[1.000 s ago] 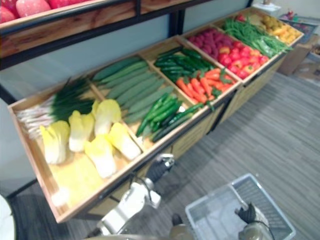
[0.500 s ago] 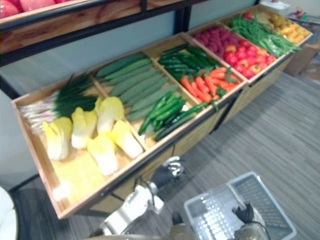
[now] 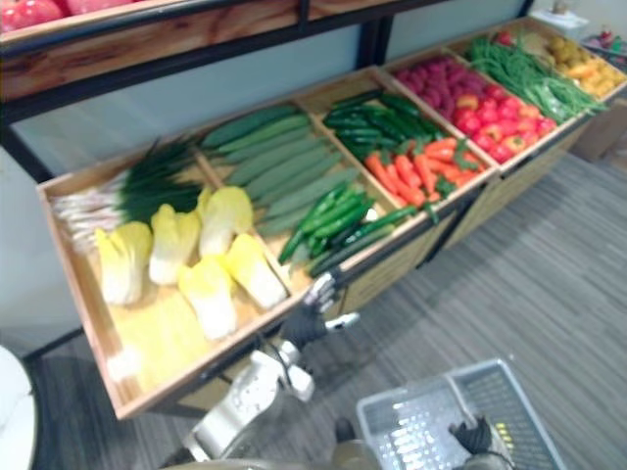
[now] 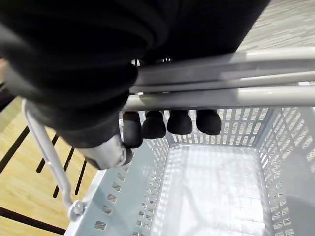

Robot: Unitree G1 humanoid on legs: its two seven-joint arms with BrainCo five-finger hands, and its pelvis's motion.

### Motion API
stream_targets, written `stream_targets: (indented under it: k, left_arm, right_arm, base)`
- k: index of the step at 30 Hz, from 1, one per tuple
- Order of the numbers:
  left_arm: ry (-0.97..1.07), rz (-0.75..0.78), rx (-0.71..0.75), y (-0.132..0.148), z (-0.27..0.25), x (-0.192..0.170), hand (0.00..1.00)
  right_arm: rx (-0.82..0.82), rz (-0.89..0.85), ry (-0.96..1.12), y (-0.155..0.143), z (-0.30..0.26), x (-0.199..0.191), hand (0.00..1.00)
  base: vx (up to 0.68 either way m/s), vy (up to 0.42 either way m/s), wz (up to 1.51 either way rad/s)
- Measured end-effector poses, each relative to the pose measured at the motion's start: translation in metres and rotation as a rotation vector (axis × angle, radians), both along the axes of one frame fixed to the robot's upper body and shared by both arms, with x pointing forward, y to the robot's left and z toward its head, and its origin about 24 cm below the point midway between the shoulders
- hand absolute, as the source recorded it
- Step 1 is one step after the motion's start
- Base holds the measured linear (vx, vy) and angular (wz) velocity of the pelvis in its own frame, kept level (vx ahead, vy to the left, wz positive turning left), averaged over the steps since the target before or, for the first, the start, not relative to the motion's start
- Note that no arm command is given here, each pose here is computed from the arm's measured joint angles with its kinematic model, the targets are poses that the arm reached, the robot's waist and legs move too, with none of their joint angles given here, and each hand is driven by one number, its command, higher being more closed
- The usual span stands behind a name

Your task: Pick vegetable in the basket

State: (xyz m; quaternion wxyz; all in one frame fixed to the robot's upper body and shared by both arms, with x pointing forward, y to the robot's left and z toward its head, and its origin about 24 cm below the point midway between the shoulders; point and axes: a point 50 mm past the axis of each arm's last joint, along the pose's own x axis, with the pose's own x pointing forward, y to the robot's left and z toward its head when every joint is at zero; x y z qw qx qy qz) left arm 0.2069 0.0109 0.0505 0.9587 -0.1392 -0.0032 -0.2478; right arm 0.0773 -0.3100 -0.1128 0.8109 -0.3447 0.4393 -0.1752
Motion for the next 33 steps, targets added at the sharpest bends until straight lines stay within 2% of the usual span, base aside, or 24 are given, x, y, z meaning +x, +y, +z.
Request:
stream_targets:
  k: [5,11,17,22,26,30,33]
  left_arm:
    - [-0.023,0.153,-0.208,0.036,0.023,0.014,0.0]
    - [0.05,0.239,-0.386,0.071,0.022,0.011,0.0]
    - [0.029,0.252,-0.378,0.087,0.019,0.005,0.0]
    - [0.044,0.143,-0.256,0.102,0.002,-0.01,0.0]
    - [0.162,0.003,-0.163,0.12,-0.03,-0.028,0.0]
    - [0.518,-0.072,0.077,0.152,-0.11,-0.072,0.0]
    - [0.679,-0.063,0.274,0.178,-0.145,-0.1,0.0]
  right_arm:
    - [0.023,-0.026,0.061,0.001,-0.008,-0.014,1.0]
    - [0.05,-0.033,0.112,0.001,-0.013,-0.023,1.0]
    - [0.054,-0.035,0.124,0.001,-0.014,-0.026,1.0]
    - [0.087,-0.053,0.114,0.002,-0.016,-0.028,1.0]
    - [0.112,-0.043,0.121,0.004,-0.018,-0.03,1.0]
    - [0.146,0.007,0.128,0.011,-0.02,-0.022,1.0]
    - [0.161,0.023,0.126,0.015,-0.021,-0.019,1.0]
  base:
    - [-0.02,-0.037,0.28]
    - [-0.02,-0.023,0.19]
    - [-0.03,0.002,0.14]
    - [-0.01,0.007,0.11]
    - [0.0,0.0,0.0]
    - [0.0,0.0,0.0]
    - [0.01,-0.004,0.02]
